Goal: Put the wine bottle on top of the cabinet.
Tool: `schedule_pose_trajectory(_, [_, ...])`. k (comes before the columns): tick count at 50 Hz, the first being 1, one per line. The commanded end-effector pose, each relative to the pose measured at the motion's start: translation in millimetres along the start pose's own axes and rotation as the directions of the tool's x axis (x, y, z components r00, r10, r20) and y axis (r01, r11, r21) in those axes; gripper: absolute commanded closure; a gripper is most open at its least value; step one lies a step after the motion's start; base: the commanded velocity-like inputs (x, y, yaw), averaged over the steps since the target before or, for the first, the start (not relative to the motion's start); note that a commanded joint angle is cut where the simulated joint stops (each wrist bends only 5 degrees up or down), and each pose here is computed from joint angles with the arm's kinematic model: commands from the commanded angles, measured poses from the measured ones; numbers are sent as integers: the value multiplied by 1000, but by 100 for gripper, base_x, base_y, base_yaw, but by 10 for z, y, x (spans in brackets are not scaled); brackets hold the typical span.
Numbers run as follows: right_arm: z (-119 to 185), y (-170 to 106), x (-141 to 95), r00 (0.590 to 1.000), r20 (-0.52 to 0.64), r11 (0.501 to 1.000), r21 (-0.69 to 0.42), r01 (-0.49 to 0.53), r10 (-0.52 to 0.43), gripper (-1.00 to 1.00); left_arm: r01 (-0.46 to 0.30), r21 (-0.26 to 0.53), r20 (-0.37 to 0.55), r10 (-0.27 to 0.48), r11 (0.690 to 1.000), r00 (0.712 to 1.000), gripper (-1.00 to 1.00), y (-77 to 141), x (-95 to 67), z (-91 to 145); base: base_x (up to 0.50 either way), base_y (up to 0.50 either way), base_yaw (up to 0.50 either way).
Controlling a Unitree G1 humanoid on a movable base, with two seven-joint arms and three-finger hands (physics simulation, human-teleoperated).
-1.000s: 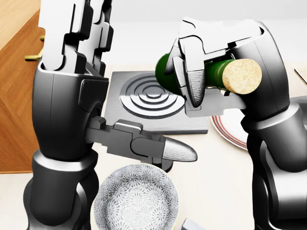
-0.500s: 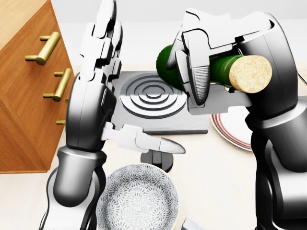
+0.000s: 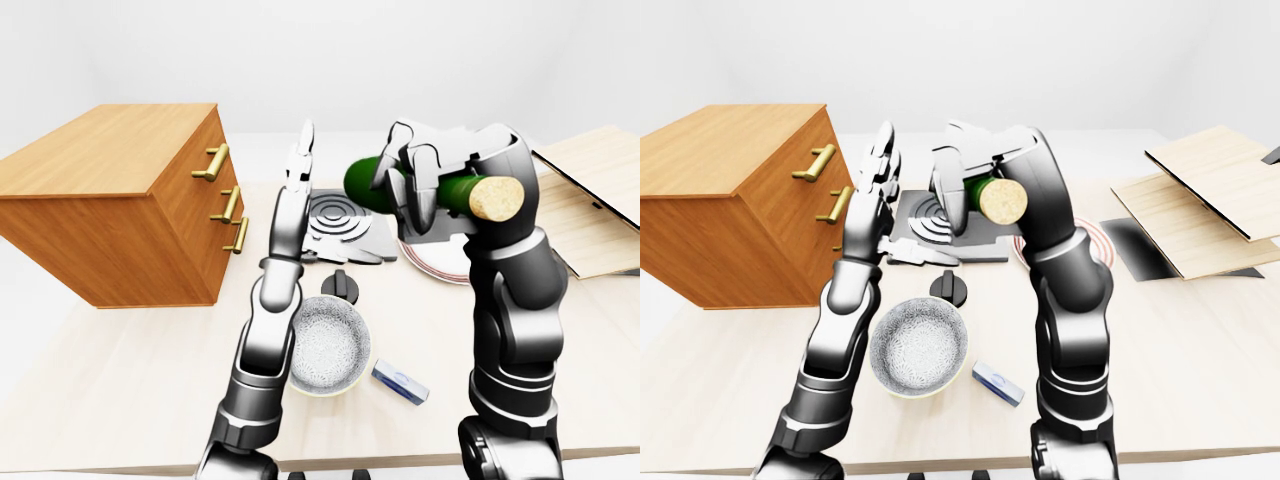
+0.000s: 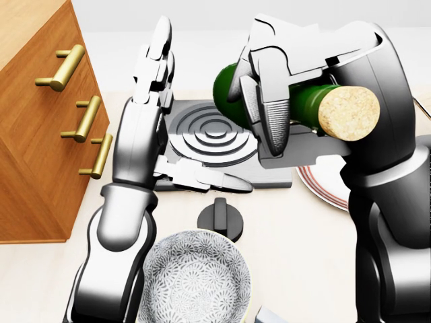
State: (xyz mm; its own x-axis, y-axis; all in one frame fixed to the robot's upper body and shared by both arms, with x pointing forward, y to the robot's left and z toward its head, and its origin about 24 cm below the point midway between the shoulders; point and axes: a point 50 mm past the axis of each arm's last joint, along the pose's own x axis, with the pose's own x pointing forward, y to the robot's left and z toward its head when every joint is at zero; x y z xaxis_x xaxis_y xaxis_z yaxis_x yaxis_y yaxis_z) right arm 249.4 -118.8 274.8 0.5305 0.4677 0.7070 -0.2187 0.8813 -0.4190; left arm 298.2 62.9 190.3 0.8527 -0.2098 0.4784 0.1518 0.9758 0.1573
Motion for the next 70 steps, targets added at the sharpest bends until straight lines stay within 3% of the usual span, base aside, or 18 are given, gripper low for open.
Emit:
schedule_pose_trajectory(1, [37, -7, -4, 994, 36, 990, 103, 96, -100, 100, 4, 11, -17, -4, 1000, 1000, -100, -39, 146, -31, 0, 0, 0])
schedule_pose_trajectory(7, [55, -28, -28, 993, 41, 989, 103, 102, -107, 100, 12, 9, -40, -11, 1000, 999, -100, -94, 155, -80, 0, 0, 0])
schedule_pose_trajectory(13, [11, 21, -45, 994, 20, 987, 125, 101, -104, 100, 16, 16, 40, -17, 1000, 999, -100, -106, 183, 113, 0, 0, 0])
schedule_pose_trajectory(20, [83, 18, -67, 993, 47, 988, 117, 102, -108, 100, 25, 15, 42, -26, 1000, 999, -100, -150, 192, 125, 0, 0, 0])
schedule_pose_trajectory(27, [79, 81, -71, 994, 43, 987, 131, 94, -100, 100, 51, 30, 138, -55, 998, 989, -100, -241, 251, 374, 0, 0, 0])
schedule_pose_trajectory(29, [84, 93, -73, 994, 44, 987, 131, 91, -98, 100, 56, 28, 134, -59, 998, 989, -100, -262, 255, 369, 0, 0, 0])
schedule_pose_trajectory(34, [137, 72, -94, 993, 63, 989, 114, 89, -96, 100, 61, 20, 23, -61, 998, 998, -100, -314, 283, 111, 0, 0, 0])
schedule_pose_trajectory(41, [129, 96, -112, 994, 55, 988, 122, 91, -98, 100, 90, 5, 69, -90, 996, 994, -100, -370, 345, 241, 0, 0, 0])
schedule_pose_trajectory(42, [144, 106, -115, 993, 61, 988, 124, 89, -97, 100, 110, -34, 56, -108, 993, 993, 95, -373, 347, 212, 0, 0, 0])
schedule_pose_trajectory(48, [276, 116, -124, 989, 115, 990, 110, 84, -96, 100, 104, -66, -48, -108, 992, 993, 98, -380, 318, -40, 0, 0, 0])
schedule_pose_trajectory(57, [291, 101, -112, 987, 124, 990, 106, 90, -103, 100, 110, -95, -26, -113, 989, 993, 100, -367, 262, -2, 0, 0, 0])
schedule_pose_trajectory(58, [268, 103, -117, 988, 114, 990, 111, 91, -104, 71, 108, -100, -16, -110, 989, 994, 100, -359, 259, 21, 0, 0, 0])
schedule_pose_trajectory(59, [266, 103, -117, 988, 113, 990, 111, 91, -104, 71, 108, -100, -15, -110, 989, 994, 100, -358, 259, 23, 0, 0, 0])
schedule_pose_trajectory(60, [245, 94, -122, 989, 104, 988, 116, 97, -109, -93, 108, -101, 0, -108, 989, 994, 100, -352, 256, 59, 0, 0, 0])
schedule_pose_trajectory(61, [245, 90, -123, 988, 104, 988, 117, 98, -111, -100, 109, -101, 2, -109, 989, 994, 100, -353, 253, 63, 0, 0, 0])
schedule_pose_trajectory(70, [288, 81, -139, 986, 119, 988, 111, 106, -119, -100, 99, -111, 26, -96, 989, 995, 100, -288, 282, 114, 0, 0, 0])
